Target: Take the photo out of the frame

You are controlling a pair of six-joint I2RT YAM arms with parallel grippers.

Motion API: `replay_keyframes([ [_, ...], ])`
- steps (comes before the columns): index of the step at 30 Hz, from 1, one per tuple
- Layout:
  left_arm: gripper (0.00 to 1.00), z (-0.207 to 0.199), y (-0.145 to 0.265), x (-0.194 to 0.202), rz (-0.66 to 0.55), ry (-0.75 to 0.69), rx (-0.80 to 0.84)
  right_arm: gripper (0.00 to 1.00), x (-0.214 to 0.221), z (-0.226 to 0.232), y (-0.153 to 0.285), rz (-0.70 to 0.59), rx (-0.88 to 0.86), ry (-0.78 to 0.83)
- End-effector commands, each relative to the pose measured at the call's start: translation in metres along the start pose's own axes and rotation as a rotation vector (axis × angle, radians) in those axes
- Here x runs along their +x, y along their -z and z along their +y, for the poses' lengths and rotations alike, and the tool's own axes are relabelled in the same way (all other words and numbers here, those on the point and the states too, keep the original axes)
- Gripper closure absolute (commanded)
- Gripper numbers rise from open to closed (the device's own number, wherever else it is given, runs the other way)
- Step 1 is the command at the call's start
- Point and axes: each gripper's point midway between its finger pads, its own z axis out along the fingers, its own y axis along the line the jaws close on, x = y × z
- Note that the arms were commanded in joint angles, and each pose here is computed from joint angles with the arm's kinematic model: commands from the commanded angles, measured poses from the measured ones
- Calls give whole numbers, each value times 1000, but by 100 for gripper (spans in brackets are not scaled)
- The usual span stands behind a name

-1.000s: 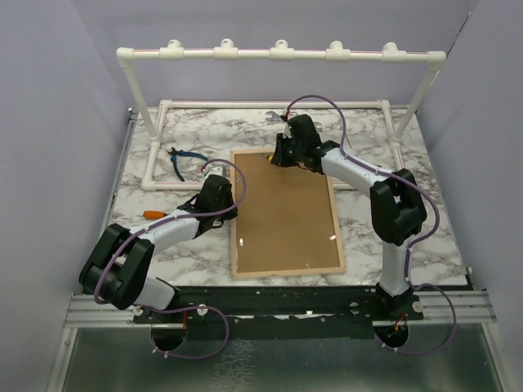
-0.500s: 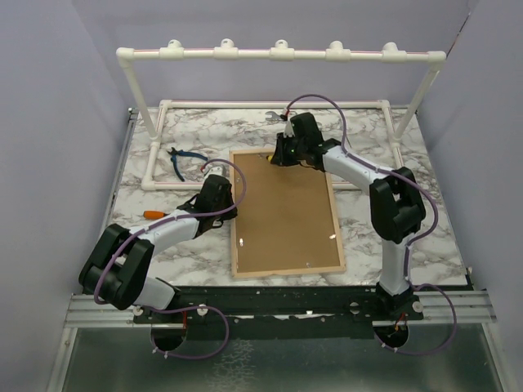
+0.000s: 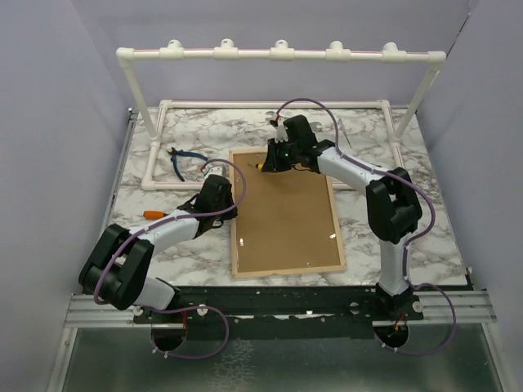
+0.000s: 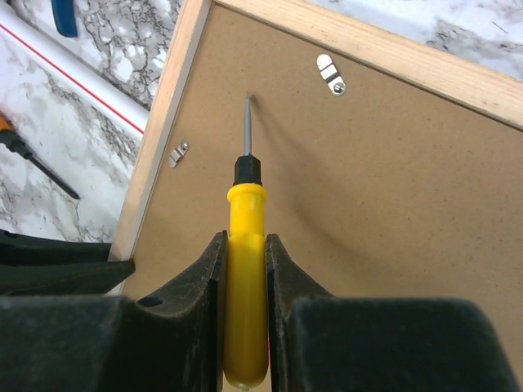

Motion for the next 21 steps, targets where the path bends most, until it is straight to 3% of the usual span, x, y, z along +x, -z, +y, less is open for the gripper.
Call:
replay_keyframes([
  [1, 86, 7, 1, 7, 24, 0, -28, 99, -27, 0, 31, -112, 73, 4],
  [5, 86, 6, 3, 6, 19, 7, -27, 99, -42, -6, 66, -239, 153, 16],
  [11, 80, 6, 8, 0, -5, 18, -28, 99, -32, -29, 110, -316, 322, -21],
  [16, 64, 4, 14, -4, -23, 40, -23, 99, 5, -48, 141, -342, 426, -90],
  [21, 41, 3, 21, -6, -42, 48, -10, 99, 40, -56, 169, -371, 466, -142],
])
